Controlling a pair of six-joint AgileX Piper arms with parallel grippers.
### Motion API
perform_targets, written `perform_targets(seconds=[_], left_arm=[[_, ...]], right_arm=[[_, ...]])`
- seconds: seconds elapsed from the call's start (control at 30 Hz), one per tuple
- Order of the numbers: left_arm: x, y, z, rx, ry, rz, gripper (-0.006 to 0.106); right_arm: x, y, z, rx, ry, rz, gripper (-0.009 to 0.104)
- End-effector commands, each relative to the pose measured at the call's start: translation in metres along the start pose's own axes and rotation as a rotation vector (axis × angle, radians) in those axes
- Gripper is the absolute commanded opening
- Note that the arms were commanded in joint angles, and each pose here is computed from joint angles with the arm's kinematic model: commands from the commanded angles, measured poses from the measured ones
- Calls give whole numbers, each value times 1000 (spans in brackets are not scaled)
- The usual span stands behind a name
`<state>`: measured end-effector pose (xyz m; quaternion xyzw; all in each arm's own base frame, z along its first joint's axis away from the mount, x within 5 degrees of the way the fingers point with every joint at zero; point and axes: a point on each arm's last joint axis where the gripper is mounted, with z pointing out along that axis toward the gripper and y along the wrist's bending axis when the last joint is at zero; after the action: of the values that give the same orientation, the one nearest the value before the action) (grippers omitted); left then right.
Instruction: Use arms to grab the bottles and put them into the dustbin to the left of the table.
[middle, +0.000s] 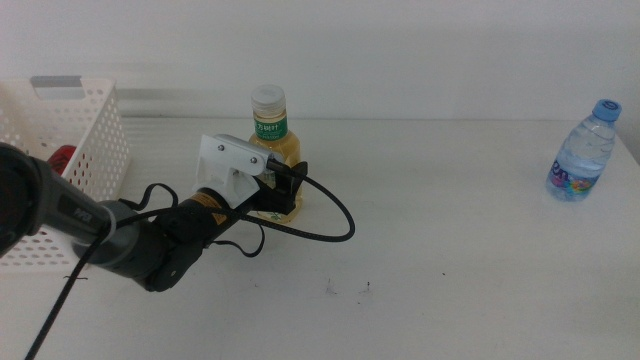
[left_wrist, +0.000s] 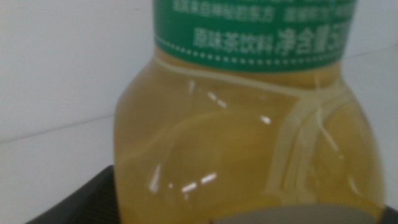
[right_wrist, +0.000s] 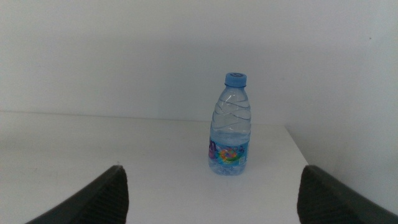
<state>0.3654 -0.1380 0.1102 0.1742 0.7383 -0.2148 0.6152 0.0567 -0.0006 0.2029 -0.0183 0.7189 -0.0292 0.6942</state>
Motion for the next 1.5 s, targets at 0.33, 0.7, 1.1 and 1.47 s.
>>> perform_targets(seconds=[0.33, 0.7, 1.1, 1.47], left_arm=[[1, 6, 19, 2, -31, -23, 94], [0, 6, 19, 2, -30, -19, 45], [-66, -7, -23, -35, 49, 36, 25], [-158, -12, -77, -200, 140, -24, 32]], right_arm=[[0, 0, 0, 7, -11, -4, 92], [0, 0, 0, 7, -11, -4, 92], [0, 0, 0, 7, -11, -4, 92], [0, 0, 0, 7, -11, -4, 92]])
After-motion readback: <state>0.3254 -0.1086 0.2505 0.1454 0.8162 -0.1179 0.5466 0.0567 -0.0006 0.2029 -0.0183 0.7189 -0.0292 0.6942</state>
